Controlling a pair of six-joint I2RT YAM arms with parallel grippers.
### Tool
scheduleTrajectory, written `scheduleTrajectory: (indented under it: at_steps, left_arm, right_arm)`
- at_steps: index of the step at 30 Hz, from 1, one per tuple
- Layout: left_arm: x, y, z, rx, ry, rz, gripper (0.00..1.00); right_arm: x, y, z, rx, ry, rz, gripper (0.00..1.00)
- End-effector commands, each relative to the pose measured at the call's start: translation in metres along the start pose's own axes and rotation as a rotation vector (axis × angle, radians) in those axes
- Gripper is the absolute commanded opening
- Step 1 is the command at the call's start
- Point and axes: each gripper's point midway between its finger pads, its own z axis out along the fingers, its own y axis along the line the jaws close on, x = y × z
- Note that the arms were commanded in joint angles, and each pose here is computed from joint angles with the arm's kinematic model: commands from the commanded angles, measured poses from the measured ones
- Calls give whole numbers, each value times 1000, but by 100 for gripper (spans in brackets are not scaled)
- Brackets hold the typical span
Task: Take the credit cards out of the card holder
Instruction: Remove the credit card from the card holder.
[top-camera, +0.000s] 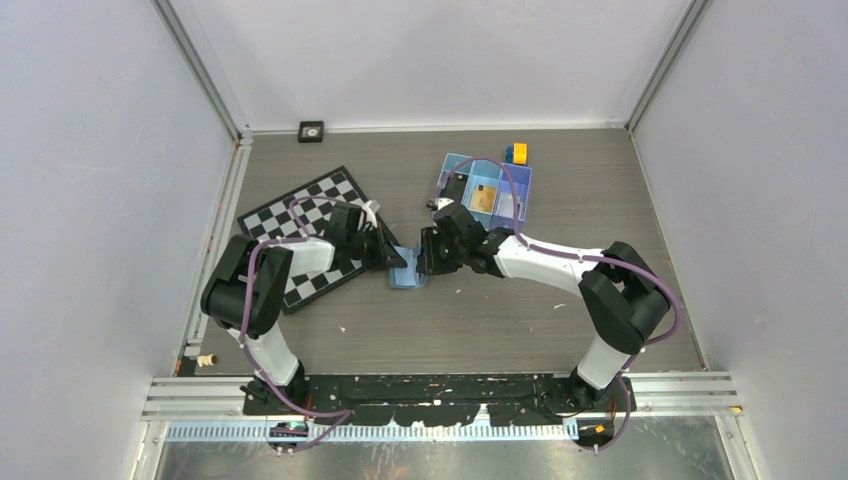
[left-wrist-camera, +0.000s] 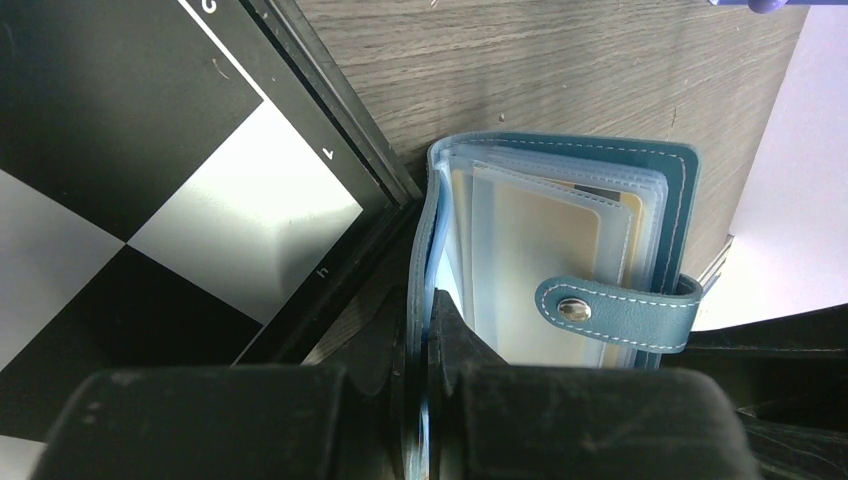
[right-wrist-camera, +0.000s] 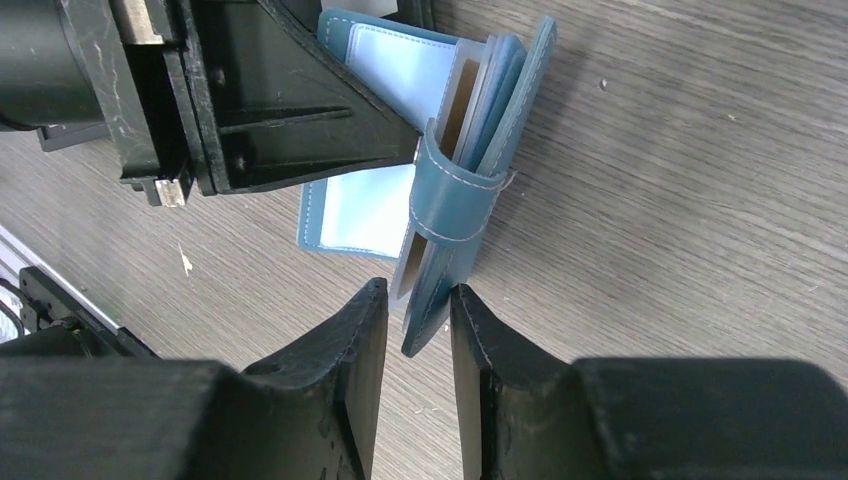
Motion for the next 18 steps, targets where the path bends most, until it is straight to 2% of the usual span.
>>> scheduleTrajectory:
  at_steps: [1,7,13,18]
  left_arm:
    - [-2,-3,2,1,9,22,0]
    - [-1,-3,4,0,16,24,0]
    - [0,-5,5,4,22,28,0]
    - [2,-8,5,9,24,34,0]
  right_arm:
    - [-15,16,-6,-64,-56,12,35]
    - [-14,10,-2,-47,-45,34,33]
    - [-9,1,5,0,-13,36,37]
    - [-5,-5,12,24,6,40,47]
